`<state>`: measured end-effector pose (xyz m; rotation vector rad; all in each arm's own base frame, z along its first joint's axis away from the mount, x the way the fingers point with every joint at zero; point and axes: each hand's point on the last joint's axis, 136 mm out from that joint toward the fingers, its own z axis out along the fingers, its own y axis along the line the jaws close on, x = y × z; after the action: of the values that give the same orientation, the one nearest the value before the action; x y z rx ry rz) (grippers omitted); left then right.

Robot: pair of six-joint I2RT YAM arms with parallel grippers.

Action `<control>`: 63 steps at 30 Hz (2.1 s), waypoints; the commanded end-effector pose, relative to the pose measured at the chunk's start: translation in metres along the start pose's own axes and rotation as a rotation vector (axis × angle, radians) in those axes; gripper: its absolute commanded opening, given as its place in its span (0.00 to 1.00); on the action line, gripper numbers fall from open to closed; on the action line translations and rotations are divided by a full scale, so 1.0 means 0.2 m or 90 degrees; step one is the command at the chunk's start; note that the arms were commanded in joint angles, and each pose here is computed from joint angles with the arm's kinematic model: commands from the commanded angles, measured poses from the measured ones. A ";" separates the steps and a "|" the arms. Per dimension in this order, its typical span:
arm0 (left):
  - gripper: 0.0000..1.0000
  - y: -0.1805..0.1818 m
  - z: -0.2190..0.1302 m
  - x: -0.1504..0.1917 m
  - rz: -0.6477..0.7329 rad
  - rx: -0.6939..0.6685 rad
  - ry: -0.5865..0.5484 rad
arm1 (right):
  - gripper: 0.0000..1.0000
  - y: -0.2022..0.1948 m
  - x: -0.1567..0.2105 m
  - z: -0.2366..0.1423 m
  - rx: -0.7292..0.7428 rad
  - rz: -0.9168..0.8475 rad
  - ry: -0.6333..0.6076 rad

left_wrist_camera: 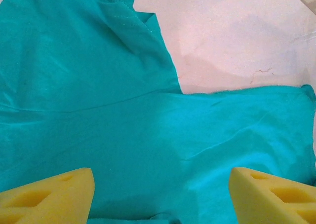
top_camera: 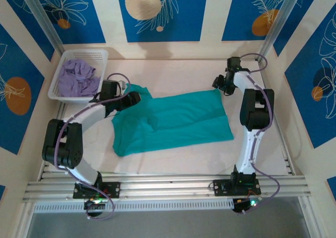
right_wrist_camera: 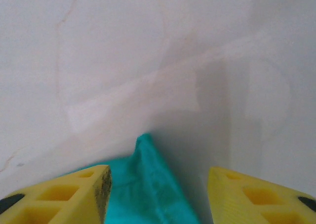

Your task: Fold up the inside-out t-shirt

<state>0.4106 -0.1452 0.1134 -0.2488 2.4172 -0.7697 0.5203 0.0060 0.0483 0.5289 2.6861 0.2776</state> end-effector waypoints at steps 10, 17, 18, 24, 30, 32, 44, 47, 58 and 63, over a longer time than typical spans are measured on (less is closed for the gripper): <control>0.72 0.03 0.10 -0.11 0.024 -0.019 -0.001 | 0.41 0.03 0.09 0.11 0.007 -0.060 0.099; 0.72 0.07 0.16 -0.17 0.023 -0.028 0.001 | 0.36 0.02 0.13 0.15 0.003 -0.075 0.126; 0.72 0.08 0.16 -0.18 0.022 -0.032 0.000 | 0.33 0.03 0.14 0.16 -0.002 -0.079 0.127; 0.72 0.15 0.21 -0.27 0.037 -0.080 -0.006 | 0.18 0.05 0.08 0.13 -0.008 -0.092 0.101; 0.71 0.26 0.32 -0.41 0.042 -0.140 0.003 | 0.05 0.07 0.04 0.09 -0.018 -0.104 0.072; 0.71 0.30 0.35 -0.46 0.041 -0.157 0.009 | 0.04 0.08 0.04 0.08 -0.020 -0.105 0.069; 0.67 0.37 0.56 -0.60 0.053 -0.185 0.062 | 0.04 0.08 0.04 0.07 -0.032 -0.111 0.067; 0.62 0.39 0.59 -0.59 0.047 -0.186 0.069 | 0.04 0.08 0.04 0.07 -0.034 -0.112 0.066; 0.34 0.39 0.65 -0.59 0.051 -0.170 0.076 | 0.04 0.08 0.03 0.07 -0.039 -0.110 0.063; 0.20 0.40 0.66 -0.60 0.064 -0.172 0.076 | 0.04 0.08 0.02 0.06 -0.040 -0.113 0.060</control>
<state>0.5831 -0.1038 0.0426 -0.2053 2.6083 -0.4172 0.5284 0.0211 0.0245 0.2993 2.8037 0.3077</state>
